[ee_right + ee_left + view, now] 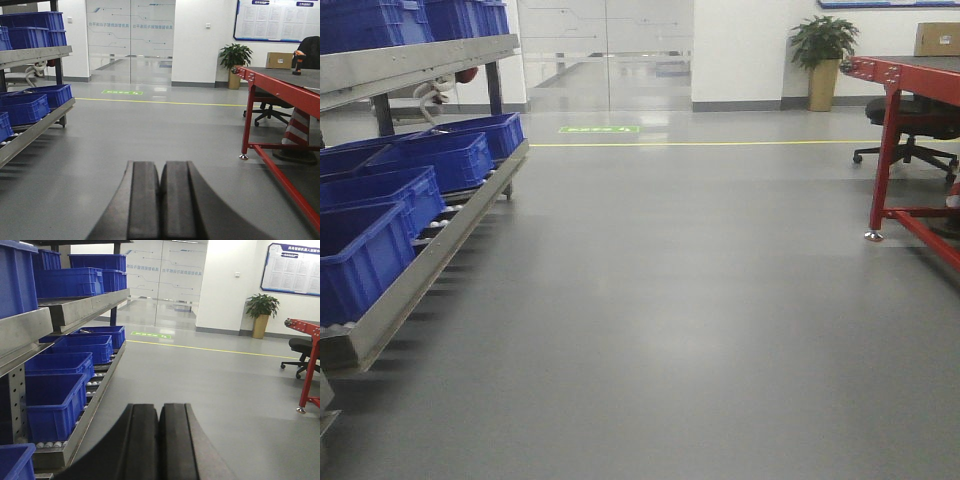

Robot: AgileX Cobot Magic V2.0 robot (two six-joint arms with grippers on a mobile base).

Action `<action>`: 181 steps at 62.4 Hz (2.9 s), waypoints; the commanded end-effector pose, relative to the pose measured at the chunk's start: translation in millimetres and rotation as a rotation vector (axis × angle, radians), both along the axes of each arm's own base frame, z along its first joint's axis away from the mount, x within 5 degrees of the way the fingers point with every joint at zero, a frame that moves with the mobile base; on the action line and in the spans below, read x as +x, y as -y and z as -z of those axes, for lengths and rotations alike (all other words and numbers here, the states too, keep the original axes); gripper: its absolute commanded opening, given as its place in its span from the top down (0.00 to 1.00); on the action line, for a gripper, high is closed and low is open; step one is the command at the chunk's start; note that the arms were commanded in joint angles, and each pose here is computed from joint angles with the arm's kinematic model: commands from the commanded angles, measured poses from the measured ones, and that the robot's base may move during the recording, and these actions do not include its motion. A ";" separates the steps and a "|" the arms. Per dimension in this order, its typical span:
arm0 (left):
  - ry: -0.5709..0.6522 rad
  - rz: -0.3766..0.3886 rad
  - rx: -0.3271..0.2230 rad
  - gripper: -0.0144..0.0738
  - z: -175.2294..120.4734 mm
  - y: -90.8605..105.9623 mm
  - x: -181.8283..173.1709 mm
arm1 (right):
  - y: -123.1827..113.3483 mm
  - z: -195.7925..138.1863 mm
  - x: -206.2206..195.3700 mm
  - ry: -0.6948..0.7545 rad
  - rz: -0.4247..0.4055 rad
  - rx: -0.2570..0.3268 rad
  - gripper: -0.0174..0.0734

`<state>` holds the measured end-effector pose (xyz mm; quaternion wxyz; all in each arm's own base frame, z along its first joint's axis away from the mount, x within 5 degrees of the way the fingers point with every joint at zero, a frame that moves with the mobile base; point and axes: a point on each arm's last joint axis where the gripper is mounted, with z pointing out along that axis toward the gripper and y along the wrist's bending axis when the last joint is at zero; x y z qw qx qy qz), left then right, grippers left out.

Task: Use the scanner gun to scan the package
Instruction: 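Drive the base forward along the aisle past the blue bins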

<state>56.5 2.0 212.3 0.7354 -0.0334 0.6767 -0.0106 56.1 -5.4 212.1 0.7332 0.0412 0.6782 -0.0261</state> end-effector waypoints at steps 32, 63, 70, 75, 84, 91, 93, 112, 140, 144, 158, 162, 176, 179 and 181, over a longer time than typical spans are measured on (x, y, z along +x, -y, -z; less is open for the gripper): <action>0.028 -0.003 0.008 0.96 -3.0 -0.1 -0.6 | 0.0 -1.7 -0.2 0.018 -0.001 -0.001 0.99; 0.028 -0.003 0.008 0.96 -3.0 -0.1 -0.6 | 0.1 -1.9 -0.3 0.019 0.002 -0.001 0.99; 0.028 -0.003 0.008 0.96 -3.0 -0.1 -0.6 | 0.1 -1.9 -0.3 0.019 0.002 -0.001 0.99; 0.028 -0.003 0.008 0.96 -3.0 -0.1 -0.6 | 0.1 -1.9 -0.3 0.019 0.002 -0.001 0.99; 0.028 -0.003 0.008 0.96 -3.0 -0.1 -0.6 | 0.1 -1.9 -0.3 0.019 0.002 -0.001 0.99; 0.028 -0.003 0.008 0.96 -3.0 -0.1 -0.6 | 0.1 -1.9 -0.3 0.019 0.002 -0.001 0.99; 0.028 -0.003 0.008 0.96 -3.0 -0.1 -0.6 | 0.1 -1.9 -0.3 0.019 0.002 -0.001 0.99; 0.028 -0.003 0.008 0.96 -3.0 -0.1 -0.6 | 0.1 -1.9 -0.3 0.019 0.002 -0.001 0.99; 0.028 -0.011 0.008 0.96 -3.0 -0.5 -0.6 | 0.3 -1.9 -0.3 0.019 0.006 -0.001 0.99; 0.028 -0.009 0.008 0.96 -3.0 -0.4 -0.6 | 1.2 -1.9 -0.4 0.019 0.021 -0.001 0.99; 0.028 0.047 0.008 0.96 -3.0 2.7 -0.6 | 3.5 -1.9 -0.7 0.019 0.062 -0.002 0.99; 0.028 0.047 0.008 0.96 -3.0 2.7 -0.6 | 3.5 -1.9 -0.7 0.019 0.062 -0.002 0.99; 0.028 0.029 0.008 0.96 -3.0 1.7 -0.6 | 3.5 -1.9 -0.7 0.019 0.062 -0.002 0.99; 0.028 0.029 0.008 0.96 -3.0 1.7 -0.6 | 3.5 -1.9 -0.7 0.019 0.062 -0.002 0.99; 0.028 0.029 0.008 0.96 -3.0 1.7 -0.6 | 3.5 -1.9 -0.7 0.019 0.062 -0.002 0.99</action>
